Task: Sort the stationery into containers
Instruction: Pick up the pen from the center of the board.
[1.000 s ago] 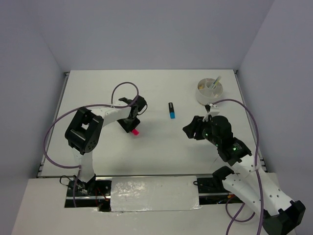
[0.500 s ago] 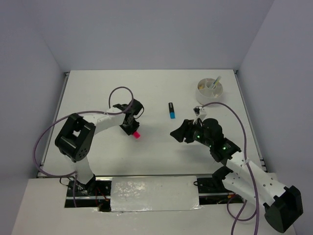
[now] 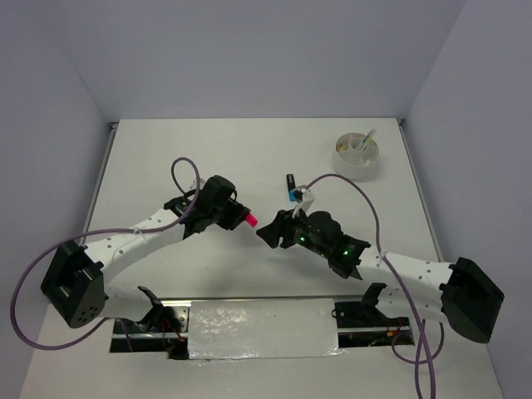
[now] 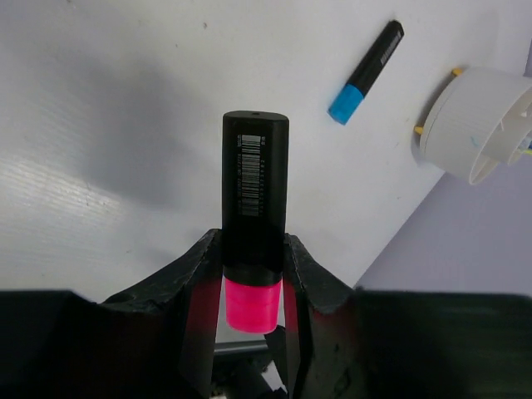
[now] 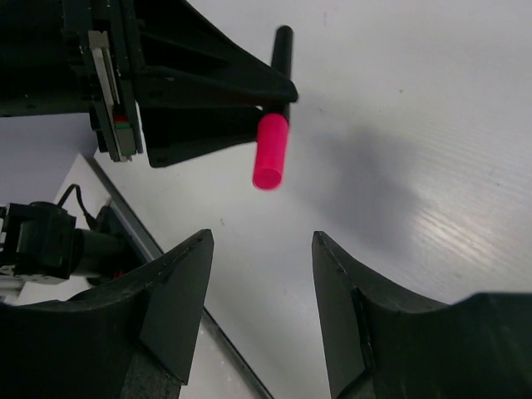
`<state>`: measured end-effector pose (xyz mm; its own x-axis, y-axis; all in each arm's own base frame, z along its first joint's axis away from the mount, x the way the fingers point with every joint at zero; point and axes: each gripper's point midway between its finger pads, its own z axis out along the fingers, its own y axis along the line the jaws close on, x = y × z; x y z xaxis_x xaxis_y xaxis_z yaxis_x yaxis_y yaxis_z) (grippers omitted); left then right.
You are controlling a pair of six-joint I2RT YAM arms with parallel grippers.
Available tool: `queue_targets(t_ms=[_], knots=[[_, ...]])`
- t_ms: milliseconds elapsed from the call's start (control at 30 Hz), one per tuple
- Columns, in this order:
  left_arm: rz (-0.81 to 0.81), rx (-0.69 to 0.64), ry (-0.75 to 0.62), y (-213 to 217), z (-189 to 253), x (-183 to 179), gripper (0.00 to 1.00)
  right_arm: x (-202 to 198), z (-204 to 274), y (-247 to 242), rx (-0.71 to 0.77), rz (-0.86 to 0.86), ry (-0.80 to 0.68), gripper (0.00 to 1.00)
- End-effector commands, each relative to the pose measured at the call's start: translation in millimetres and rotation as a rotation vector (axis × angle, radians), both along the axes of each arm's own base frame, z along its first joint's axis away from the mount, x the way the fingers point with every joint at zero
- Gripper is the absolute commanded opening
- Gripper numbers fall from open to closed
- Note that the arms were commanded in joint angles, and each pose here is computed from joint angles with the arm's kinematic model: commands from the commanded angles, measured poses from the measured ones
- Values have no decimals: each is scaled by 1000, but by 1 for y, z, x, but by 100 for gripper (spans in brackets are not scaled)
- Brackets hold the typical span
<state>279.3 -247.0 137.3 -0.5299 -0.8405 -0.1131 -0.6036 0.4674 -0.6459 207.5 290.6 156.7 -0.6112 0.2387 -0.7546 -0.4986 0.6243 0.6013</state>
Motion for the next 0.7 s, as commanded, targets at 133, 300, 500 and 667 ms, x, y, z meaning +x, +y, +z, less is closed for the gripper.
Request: queue_targets(t_ms=[133,300,500,667], knots=[[-7,-161,-48,-20,33,-7,0,15,47,40,45,-130,-211,58],[0,-194,-73,-21,43,-15,0,28,39,34,34,-285,-168,58],[25,-201,-111,-11,54,-16,0,28,39,32,43,-316,-171,59],[22,-227,-116,-12,58,-19,0,24,56,43,81,-243,-246,50]])
